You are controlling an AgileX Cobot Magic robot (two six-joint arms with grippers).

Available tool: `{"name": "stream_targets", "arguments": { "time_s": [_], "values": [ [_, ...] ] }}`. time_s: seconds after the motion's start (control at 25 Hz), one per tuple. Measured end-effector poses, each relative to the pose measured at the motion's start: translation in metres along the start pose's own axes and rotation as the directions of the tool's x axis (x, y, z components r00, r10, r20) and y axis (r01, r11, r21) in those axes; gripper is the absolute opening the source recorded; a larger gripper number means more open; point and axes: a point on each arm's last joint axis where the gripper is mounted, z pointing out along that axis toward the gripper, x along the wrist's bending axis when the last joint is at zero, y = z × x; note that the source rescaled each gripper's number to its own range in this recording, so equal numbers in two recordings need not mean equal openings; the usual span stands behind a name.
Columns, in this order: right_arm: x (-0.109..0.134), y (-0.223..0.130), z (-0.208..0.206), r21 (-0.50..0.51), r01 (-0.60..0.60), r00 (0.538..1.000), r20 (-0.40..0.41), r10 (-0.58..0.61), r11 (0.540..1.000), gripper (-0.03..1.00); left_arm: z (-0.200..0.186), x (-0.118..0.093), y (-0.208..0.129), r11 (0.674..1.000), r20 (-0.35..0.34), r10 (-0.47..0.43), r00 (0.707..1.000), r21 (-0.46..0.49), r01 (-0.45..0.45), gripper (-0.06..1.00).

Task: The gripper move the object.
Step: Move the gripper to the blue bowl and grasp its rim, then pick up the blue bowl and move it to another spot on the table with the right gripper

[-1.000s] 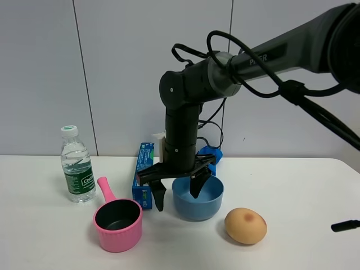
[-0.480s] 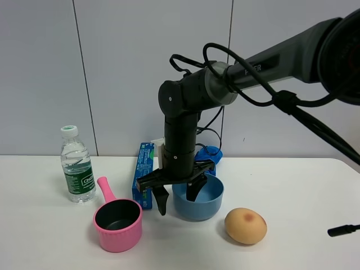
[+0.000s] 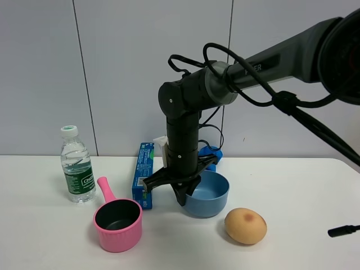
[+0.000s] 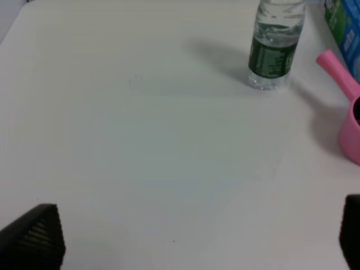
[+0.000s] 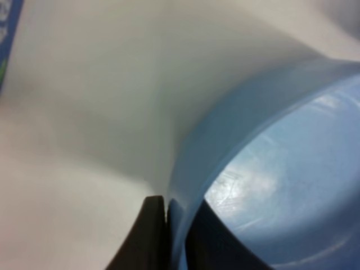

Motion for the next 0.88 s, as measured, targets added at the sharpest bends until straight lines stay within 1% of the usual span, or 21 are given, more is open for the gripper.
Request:
{"name": "stream_targets", "arguments": {
  "time_s": [0.12, 0.36, 0.48, 0.64, 0.88],
  "values": [
    [-0.001, 0.0, 0.0, -0.002, 0.005, 1.0, 0.009, -0.005, 1.0, 0.01, 0.0, 0.0, 0.0, 1.0, 0.0, 0.0, 1.0, 0.0, 0.0, 1.0],
    [-0.002, 0.0, -0.003, -0.007, 0.009, 1.0, 0.016, -0.009, 1.0, 0.0, 0.0, 0.0, 0.0, 1.0, 0.0, 0.0, 1.0, 0.0, 0.0, 1.0],
    [-0.002, 0.0, -0.012, -0.005, 0.007, 1.0, 0.016, -0.007, 1.0, 0.0, 0.0, 0.0, 0.0, 1.0, 0.0, 0.0, 1.0, 0.0, 0.0, 1.0],
    [-0.004, -0.001, -0.031, -0.019, 0.004, 1.0, 0.015, -0.004, 1.0, 0.0, 0.0, 0.0, 0.0, 1.0, 0.0, 0.0, 1.0, 0.0, 0.0, 1.0],
    [-0.008, -0.003, -0.081, -0.094, 0.003, 1.0, 0.02, -0.001, 0.996, 0.0, 0.0, 0.0, 0.0, 1.0, 0.0, 0.0, 1.0, 0.0, 0.0, 1.0]
  ]
}}
